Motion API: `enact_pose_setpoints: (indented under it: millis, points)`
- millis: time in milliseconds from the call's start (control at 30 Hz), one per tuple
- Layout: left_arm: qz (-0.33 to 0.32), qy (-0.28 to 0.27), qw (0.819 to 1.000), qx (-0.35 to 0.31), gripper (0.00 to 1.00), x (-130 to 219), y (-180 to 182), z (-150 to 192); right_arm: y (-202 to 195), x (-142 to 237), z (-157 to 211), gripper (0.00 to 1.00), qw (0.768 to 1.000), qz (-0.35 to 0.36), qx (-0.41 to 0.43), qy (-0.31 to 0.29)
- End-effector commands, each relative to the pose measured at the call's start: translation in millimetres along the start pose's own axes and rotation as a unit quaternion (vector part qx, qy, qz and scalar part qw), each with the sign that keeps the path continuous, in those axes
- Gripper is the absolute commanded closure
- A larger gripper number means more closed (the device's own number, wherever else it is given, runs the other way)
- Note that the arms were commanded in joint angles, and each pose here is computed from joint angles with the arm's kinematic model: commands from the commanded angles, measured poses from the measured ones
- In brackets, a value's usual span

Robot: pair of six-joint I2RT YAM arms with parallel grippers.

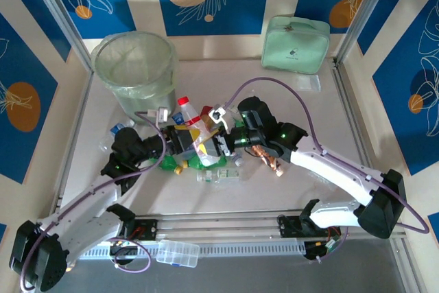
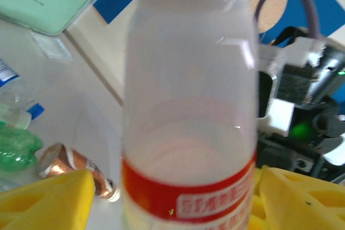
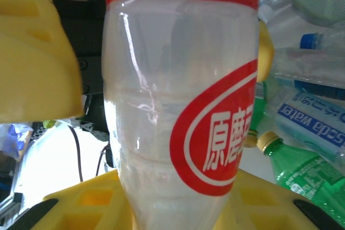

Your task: Put the plastic bottles in the bin

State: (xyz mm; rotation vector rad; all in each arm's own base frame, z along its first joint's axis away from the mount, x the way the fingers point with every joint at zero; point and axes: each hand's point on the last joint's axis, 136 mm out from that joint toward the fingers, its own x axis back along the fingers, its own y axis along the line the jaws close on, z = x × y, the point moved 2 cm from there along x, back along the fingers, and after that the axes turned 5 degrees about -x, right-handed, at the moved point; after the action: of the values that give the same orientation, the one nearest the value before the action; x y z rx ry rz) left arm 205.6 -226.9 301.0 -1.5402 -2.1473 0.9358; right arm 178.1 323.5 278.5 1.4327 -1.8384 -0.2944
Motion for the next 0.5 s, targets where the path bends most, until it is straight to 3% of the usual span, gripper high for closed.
enact_pose_setpoints:
  millis: [0,300,467]
  points:
    - [0.045,0.001,0.999,-0.019,0.23,-0.6,-19.0,-2.1,12.5,4.5,-1.6,0.66,0.999,-0.035,0.004,-0.004]
    - [0.058,0.038,0.997,-0.034,0.41,-8.3,-26.3,6.7,6.3,7.3,-7.4,0.66,1.0,-0.025,-0.002,-0.013]
    - [0.04,0.031,0.998,-0.045,0.51,-6.4,-27.3,1.5,5.4,7.5,-5.1,0.65,1.0,-0.023,-0.001,-0.009]
